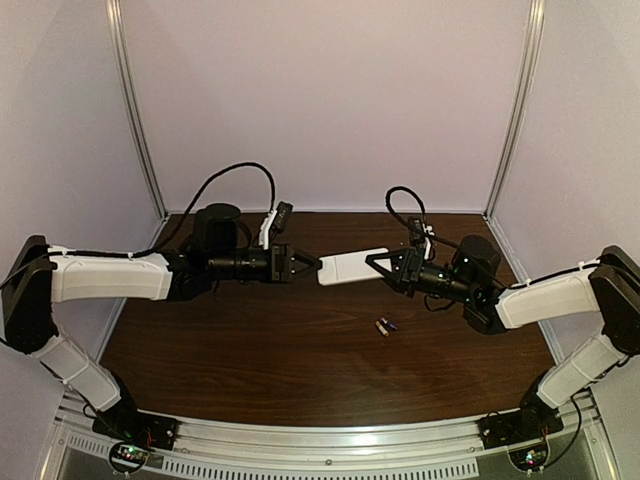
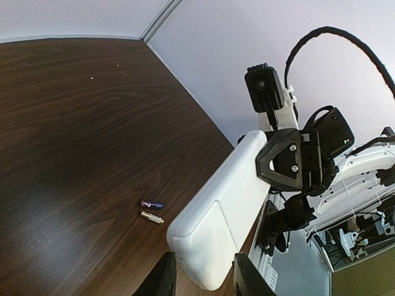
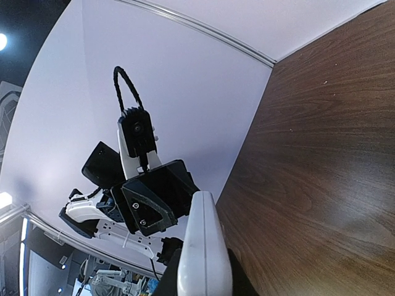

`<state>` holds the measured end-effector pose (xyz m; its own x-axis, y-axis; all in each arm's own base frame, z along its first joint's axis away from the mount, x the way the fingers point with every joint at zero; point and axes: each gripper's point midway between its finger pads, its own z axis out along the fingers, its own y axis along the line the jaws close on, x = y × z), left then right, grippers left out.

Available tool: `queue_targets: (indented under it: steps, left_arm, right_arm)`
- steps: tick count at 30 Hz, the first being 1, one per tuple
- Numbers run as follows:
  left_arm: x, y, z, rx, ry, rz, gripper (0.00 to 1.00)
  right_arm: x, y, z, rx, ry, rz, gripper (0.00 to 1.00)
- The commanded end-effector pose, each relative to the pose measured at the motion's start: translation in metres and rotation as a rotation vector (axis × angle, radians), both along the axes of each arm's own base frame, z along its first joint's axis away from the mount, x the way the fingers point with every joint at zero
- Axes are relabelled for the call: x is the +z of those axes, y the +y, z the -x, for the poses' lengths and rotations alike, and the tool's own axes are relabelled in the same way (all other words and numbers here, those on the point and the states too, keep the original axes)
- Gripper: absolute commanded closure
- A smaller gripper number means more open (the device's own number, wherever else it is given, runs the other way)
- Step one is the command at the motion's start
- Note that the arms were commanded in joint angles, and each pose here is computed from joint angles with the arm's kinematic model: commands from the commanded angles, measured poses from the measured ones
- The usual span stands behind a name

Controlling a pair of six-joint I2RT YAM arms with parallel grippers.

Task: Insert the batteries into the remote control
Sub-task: Remove the battery cover from the remote control.

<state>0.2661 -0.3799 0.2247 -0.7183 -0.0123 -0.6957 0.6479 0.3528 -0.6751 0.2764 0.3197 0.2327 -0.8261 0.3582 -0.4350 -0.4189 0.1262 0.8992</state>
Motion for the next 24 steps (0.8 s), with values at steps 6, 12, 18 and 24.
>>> queue_targets:
  steps: [6,12,18,24]
  left_arm:
    - [-0.002,-0.011,-0.003,-0.009,0.005,0.003,0.69]
    - [0.000,-0.013,-0.001,-0.022,0.006,0.013,0.75]
    - [0.003,-0.012,-0.001,-0.005,0.003,-0.005,0.79]
    - [0.001,-0.016,0.002,-0.013,0.005,-0.015,0.81]
  right_arm:
    - [0.010,0.004,-0.002,-0.002,-0.051,-0.017,1.00]
    - [0.006,0.003,-0.003,-0.013,-0.045,-0.010,1.00]
    - [-0.006,0.001,-0.010,-0.049,-0.014,0.031,1.00]
    - [-0.010,0.000,-0.012,-0.066,-0.010,0.058,1.00]
